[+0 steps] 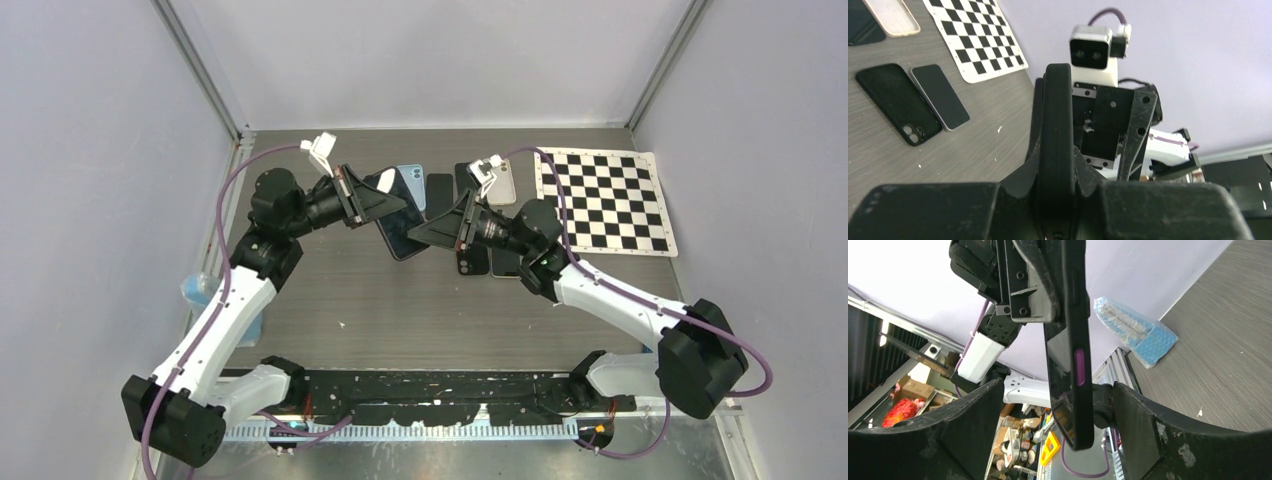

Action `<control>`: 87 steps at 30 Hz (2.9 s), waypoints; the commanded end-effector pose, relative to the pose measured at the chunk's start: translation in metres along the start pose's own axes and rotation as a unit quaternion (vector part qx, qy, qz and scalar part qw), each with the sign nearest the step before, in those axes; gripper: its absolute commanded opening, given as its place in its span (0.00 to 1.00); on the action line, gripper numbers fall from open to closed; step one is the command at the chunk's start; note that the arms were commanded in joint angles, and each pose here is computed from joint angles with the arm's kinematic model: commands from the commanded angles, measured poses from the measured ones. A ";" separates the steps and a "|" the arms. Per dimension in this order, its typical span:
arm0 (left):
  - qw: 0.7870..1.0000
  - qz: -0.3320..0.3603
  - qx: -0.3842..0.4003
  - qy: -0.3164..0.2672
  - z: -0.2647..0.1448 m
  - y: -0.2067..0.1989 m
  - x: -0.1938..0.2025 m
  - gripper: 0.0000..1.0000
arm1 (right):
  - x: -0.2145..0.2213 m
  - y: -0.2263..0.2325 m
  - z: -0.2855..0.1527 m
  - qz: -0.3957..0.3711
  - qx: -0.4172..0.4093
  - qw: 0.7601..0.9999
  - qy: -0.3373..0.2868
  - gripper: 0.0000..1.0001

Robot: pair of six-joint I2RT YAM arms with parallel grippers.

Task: Take the phone out of the phone case
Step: Adjust the phone, then remove the phone case from the phone.

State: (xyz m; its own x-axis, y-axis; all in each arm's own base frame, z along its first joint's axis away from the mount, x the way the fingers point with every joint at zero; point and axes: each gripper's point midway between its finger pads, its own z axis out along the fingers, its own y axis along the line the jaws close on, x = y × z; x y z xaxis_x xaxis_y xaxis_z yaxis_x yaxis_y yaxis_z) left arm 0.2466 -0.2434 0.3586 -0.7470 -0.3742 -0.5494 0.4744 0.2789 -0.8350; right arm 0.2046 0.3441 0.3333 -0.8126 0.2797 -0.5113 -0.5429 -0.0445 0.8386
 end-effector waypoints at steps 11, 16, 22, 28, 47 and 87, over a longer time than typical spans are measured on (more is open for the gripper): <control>0.990 -0.009 0.015 -0.141 -0.014 -0.023 -0.044 0.00 | 0.003 0.015 0.009 -0.013 -0.035 0.997 -0.072 0.75; 0.990 -0.027 -0.008 -0.136 -0.011 -0.012 -0.042 0.00 | 0.004 0.016 0.013 -0.032 -0.042 0.996 -0.068 0.53; 0.990 -0.050 -0.020 -0.132 -0.007 -0.005 -0.042 0.00 | 0.003 0.015 0.014 -0.058 -0.035 0.996 -0.064 0.19; 0.991 -0.085 -0.044 -0.096 0.004 0.013 -0.034 0.00 | 0.012 -0.001 0.013 -0.148 0.005 0.989 -0.023 0.03; 0.983 -0.161 -0.047 -0.073 0.013 0.033 -0.029 0.00 | 0.023 -0.025 0.013 -0.188 0.018 0.982 -0.001 0.35; 0.943 -0.325 -0.042 -0.062 -0.002 0.073 -0.022 0.00 | 0.065 -0.133 0.026 -0.313 0.224 0.920 0.073 0.29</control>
State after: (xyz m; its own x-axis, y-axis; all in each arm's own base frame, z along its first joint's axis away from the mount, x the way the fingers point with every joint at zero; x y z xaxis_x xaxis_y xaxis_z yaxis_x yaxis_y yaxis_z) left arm 0.3055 -0.2091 0.2817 -0.7689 -0.6392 0.0124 -0.1206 0.1261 -0.9847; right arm 0.2163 0.3983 0.2053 -0.4946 0.0600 -0.8670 -0.7841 0.3994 0.4750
